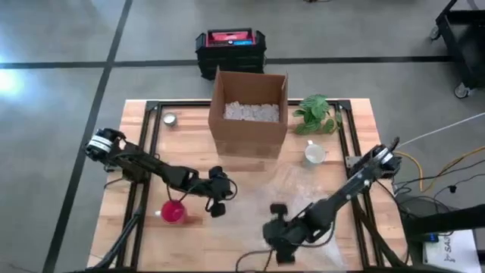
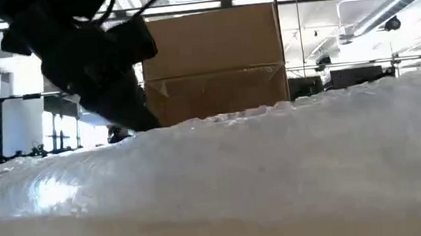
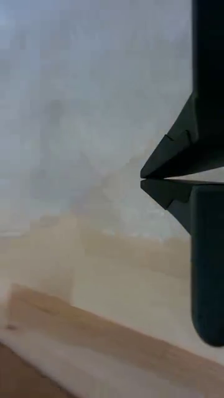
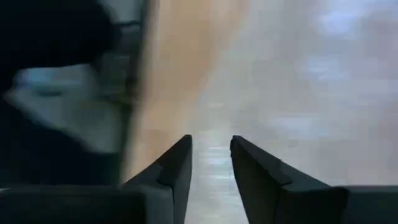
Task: Wrap mug
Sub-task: Prepare the bubble wrap, then wrap the white mug with bubble wrap
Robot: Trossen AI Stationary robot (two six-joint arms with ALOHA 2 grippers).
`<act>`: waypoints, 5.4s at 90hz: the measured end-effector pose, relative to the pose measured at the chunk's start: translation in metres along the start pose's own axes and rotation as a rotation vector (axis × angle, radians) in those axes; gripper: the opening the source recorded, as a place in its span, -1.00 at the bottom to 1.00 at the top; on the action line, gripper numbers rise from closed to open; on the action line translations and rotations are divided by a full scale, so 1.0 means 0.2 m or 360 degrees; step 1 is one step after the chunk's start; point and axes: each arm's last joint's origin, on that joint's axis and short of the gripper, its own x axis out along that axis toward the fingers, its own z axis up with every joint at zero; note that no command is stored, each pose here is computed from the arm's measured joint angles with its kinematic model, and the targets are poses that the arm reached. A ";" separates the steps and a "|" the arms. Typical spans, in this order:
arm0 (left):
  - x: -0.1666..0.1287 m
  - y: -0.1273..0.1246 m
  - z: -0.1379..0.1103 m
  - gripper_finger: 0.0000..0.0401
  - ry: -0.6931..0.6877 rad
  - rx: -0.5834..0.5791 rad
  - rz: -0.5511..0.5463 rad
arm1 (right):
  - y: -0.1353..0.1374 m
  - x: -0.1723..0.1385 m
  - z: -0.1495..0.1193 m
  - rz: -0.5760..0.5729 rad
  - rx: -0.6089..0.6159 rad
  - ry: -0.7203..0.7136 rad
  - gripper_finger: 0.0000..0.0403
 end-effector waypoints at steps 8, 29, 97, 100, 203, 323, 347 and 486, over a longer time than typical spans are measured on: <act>-0.05 -0.01 0.05 -1.00 -0.0099 -0.0023 -0.0039 | -0.09 -0.07 -0.06 -0.0283 0.0092 0.0081 -0.61; -0.03 -0.01 0.20 -0.89 -0.0263 0.0103 -0.0090 | -0.22 -0.07 -0.35 -0.0495 0.0400 0.0316 -0.54; 0.52 0.04 0.52 -0.57 0.0275 0.0328 -0.0350 | -0.31 0.18 -0.67 -0.0230 0.0567 0.0034 -0.06; 0.50 0.02 0.54 -0.77 0.0275 0.0340 -0.0367 | -0.31 0.19 -0.68 -0.0241 0.0562 0.0051 -0.07; -0.22 -1.08 0.10 -0.68 0.0293 -0.0043 -0.0744 | -0.37 0.22 -0.67 -0.0295 0.0890 0.0132 -0.14; 0.23 -0.54 -0.13 -0.89 0.0293 -0.0101 0.0311 | -0.26 0.28 -0.67 -0.0082 0.0487 0.0380 -0.06; 0.19 -0.24 0.09 -0.89 0.0448 0.0080 0.0529 | -0.20 0.14 -0.62 0.0032 0.0501 0.0334 -0.08; -0.03 -0.40 0.14 -0.89 0.0254 0.0010 0.0158 | -1.14 -0.32 -0.55 -0.0250 0.0509 0.0586 -0.93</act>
